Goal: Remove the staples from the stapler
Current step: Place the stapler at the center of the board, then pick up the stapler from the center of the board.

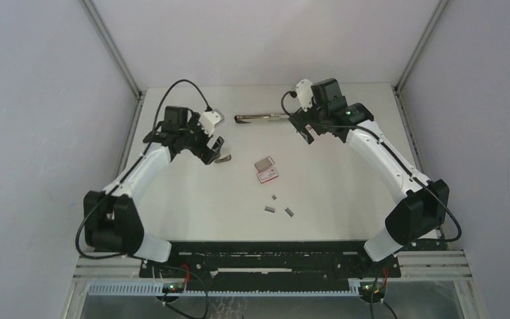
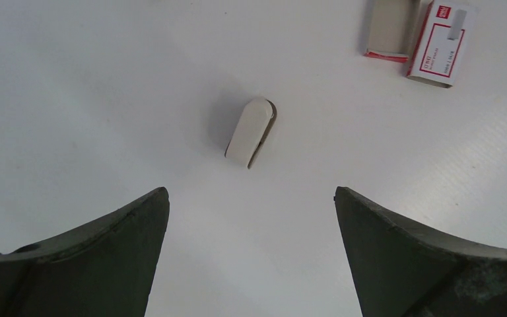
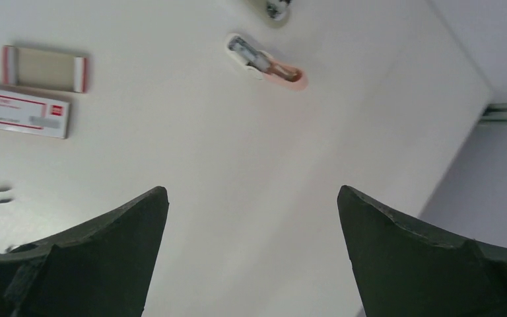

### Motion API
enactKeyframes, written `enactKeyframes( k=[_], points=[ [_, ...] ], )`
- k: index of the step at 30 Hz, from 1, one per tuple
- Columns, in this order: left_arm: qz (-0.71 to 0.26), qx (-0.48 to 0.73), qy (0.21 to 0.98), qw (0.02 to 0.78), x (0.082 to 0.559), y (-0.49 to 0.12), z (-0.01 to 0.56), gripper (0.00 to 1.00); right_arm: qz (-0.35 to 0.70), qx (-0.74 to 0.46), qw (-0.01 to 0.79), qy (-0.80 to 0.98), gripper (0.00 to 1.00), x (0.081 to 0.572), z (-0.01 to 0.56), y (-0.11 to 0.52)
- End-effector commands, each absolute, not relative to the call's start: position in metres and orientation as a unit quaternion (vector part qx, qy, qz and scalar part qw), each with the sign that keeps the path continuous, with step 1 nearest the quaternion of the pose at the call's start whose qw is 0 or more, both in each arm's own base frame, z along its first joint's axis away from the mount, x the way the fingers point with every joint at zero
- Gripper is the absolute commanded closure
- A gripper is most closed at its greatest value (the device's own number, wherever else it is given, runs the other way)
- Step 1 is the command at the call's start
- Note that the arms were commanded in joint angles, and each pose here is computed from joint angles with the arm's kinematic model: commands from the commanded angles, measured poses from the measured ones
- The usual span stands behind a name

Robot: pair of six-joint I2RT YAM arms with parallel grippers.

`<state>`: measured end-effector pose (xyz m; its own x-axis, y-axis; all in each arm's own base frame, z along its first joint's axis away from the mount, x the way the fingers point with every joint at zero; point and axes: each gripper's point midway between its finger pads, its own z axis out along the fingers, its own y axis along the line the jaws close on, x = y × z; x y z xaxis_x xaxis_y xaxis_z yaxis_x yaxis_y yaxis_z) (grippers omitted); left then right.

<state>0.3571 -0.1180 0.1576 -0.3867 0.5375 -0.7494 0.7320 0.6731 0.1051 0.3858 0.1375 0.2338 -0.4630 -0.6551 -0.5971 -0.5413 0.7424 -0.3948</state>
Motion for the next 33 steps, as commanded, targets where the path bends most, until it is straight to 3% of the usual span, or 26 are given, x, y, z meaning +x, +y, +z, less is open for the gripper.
enactKeyframes(
  k=[1, 10, 22, 33],
  points=[
    [-0.094, 0.418, 0.82, 0.378, 0.386, -0.129, 0.156, 0.0, 0.049, -0.331, 0.378, 0.864, 0.02, 0.368, 0.234, 0.153],
    [-0.088, 0.45, 0.839, 0.292, 0.408, -0.148, 0.11, 0.05, 0.074, -0.336, 0.366, 0.865, 0.07, 0.36, 0.219, 0.151],
    [-0.084, 0.481, 0.839, 0.24, 0.416, -0.156, 0.08, 0.18, 0.091, -0.346, 0.359, 0.862, 0.12, 0.355, 0.214, 0.153],
    [-0.095, 0.491, 0.84, 0.209, 0.418, -0.159, 0.062, 0.44, 0.093, -0.346, 0.356, 0.863, 0.15, 0.355, 0.212, 0.152]
  ],
)
